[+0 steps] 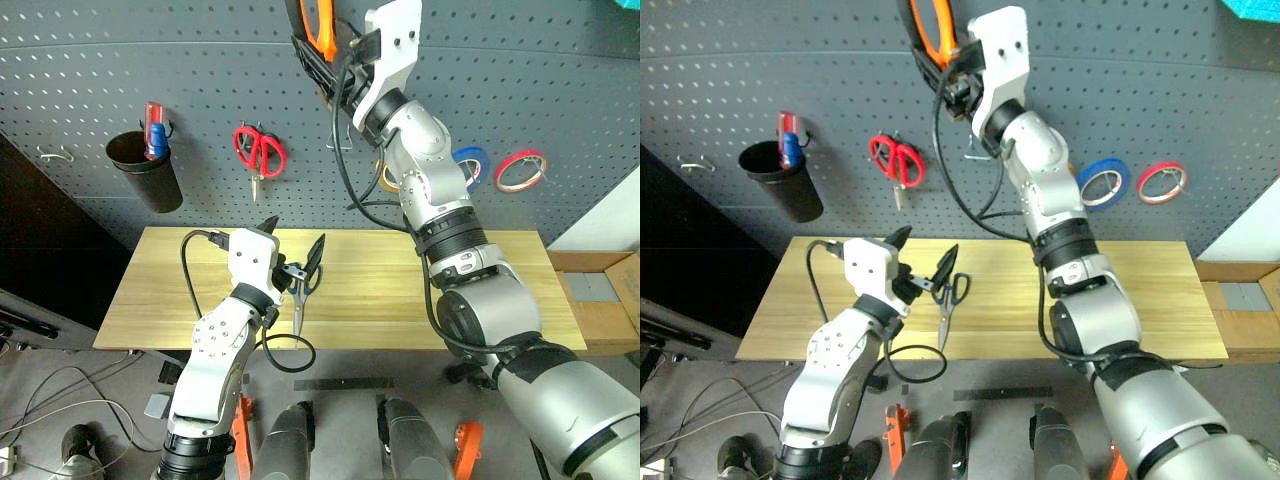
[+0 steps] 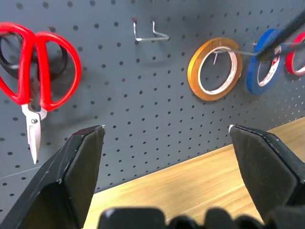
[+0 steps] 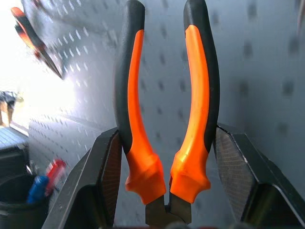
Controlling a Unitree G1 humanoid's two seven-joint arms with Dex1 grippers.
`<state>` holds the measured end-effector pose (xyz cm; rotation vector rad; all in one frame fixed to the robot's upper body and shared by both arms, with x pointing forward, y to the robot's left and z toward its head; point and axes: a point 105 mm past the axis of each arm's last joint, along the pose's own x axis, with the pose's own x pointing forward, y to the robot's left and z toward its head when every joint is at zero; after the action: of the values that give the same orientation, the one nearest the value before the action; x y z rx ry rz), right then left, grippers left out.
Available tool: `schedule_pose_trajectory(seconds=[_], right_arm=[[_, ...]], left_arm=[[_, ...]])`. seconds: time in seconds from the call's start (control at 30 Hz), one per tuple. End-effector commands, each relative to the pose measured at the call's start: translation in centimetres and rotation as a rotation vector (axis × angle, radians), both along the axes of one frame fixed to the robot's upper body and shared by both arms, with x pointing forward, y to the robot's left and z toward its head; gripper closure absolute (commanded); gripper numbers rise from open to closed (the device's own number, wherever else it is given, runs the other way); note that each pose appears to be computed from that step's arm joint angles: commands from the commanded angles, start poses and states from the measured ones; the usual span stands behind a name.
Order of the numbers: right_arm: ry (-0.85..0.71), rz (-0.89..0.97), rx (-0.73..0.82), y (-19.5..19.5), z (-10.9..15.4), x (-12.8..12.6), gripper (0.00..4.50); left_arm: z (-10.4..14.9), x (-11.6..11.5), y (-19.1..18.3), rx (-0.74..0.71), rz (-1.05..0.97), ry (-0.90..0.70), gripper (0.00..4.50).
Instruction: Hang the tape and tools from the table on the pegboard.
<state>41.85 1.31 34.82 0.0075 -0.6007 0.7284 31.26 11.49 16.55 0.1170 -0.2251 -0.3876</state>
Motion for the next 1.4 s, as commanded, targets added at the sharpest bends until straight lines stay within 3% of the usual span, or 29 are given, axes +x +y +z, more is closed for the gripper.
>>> schedule_pose_trajectory(seconds=[0.03, 0.77, 1.4], right_arm=[[-0.072, -0.017, 0.036, 0.0, 2.0, -0.5, 2.16], [-0.046, -0.187, 0.086, -2.7, 0.4, 1.5, 2.16], [0.009, -0.223, 0.057, -3.0, -3.5, 1.5, 2.16]], left_arm=[[1.1, -0.4, -0.4, -0.013, 0.001, -0.042, 0.0], [1.0, -1.1, -0.9, -0.027, -0.01, -0.013, 0.0], [1.0, -1.1, -0.8, -0.024, -0.006, -0.01, 0.0]])
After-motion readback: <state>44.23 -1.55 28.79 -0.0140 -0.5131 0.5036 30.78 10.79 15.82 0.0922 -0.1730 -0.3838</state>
